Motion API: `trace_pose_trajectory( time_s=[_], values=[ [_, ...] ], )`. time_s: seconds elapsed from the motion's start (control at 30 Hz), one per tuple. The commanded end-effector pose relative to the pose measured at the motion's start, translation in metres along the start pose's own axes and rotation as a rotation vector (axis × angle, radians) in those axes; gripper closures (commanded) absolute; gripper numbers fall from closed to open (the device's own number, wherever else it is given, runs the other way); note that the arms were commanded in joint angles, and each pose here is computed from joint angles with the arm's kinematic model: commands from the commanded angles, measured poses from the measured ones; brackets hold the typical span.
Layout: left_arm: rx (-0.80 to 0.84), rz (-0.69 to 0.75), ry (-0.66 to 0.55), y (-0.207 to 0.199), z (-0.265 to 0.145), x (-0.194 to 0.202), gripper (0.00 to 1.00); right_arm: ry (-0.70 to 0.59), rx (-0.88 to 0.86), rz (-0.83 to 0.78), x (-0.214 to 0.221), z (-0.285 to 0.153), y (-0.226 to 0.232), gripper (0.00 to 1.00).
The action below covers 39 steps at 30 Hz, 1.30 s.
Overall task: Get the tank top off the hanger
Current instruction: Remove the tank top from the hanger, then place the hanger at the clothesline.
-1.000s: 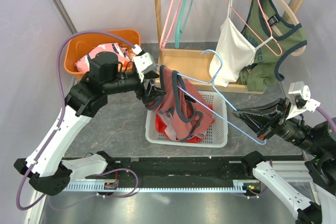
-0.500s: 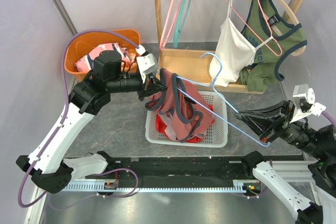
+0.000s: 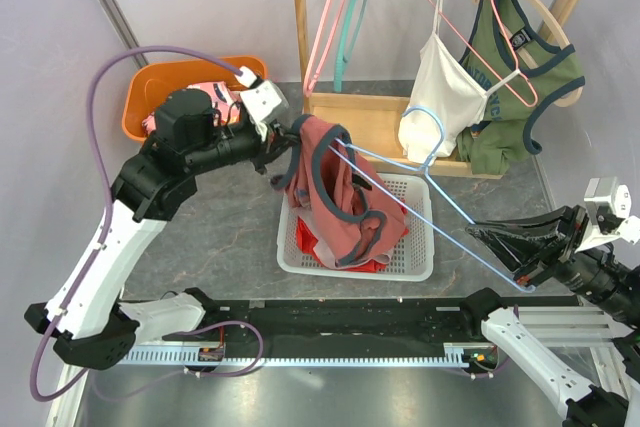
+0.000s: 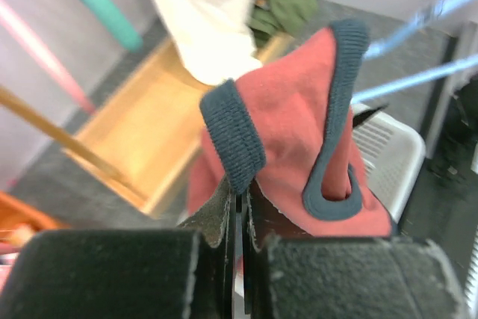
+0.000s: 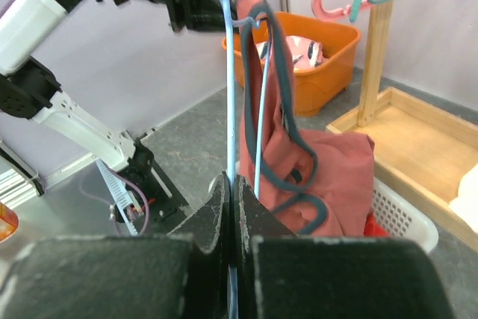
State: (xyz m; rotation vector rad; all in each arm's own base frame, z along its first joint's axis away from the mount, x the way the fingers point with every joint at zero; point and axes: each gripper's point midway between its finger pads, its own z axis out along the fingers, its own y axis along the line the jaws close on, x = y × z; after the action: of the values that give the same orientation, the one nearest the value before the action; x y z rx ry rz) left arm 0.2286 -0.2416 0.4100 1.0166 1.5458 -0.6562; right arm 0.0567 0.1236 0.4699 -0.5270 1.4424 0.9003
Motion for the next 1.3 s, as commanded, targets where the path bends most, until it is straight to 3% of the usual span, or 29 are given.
trace_pose_trajectory(
  time_s=[0.0, 0.17, 0.33, 0.53, 0.63, 0.67, 0.83, 0.97, 1.1, 1.27],
  values=[
    [-0.162, 0.107, -0.109, 0.036, -0.009, -0.055, 0.98, 0.004, 0.054, -0.015, 0.0, -0.015, -0.003, 1.0],
    [-0.002, 0.106, -0.199, 0.019, 0.007, -0.102, 0.98, -0.035, 0.167, -0.056, -0.018, -0.041, -0.009, 1.0],
    [0.018, 0.133, -0.292, 0.018, 0.006, -0.146, 0.98, 0.002, 0.335, -0.017, -0.007, -0.058, -0.033, 1.0],
    [0.184, 0.157, -0.191, -0.026, 0.036, -0.102, 0.98, -0.109, 0.58, 0.032, -0.019, -0.081, -0.068, 1.0],
    [0.257, 0.247, -0.13, -0.064, 0.049, -0.084, 0.98, -0.13, 0.676, 0.032, -0.025, -0.083, -0.085, 1.0],
    [0.301, 0.28, -0.134, -0.085, 0.05, -0.086, 0.98, -0.136, 0.684, 0.033, -0.027, -0.08, -0.088, 1.0],
    [0.357, 0.332, -0.152, -0.111, 0.049, -0.097, 0.98, -0.112, 0.704, 0.042, -0.025, -0.055, -0.103, 1.0],
    [0.384, 0.297, -0.056, -0.117, 0.057, -0.054, 0.98, -0.123, 0.705, 0.052, -0.026, -0.037, -0.111, 1.0],
    [0.304, 0.225, 0.223, -0.108, 0.076, 0.058, 0.98, -0.096, 0.682, 0.052, -0.03, -0.009, -0.119, 1.0],
    [0.166, 0.211, 0.356, -0.079, 0.088, 0.103, 0.98, -0.11, 0.646, 0.056, -0.032, 0.017, -0.125, 1.0]
  ],
)
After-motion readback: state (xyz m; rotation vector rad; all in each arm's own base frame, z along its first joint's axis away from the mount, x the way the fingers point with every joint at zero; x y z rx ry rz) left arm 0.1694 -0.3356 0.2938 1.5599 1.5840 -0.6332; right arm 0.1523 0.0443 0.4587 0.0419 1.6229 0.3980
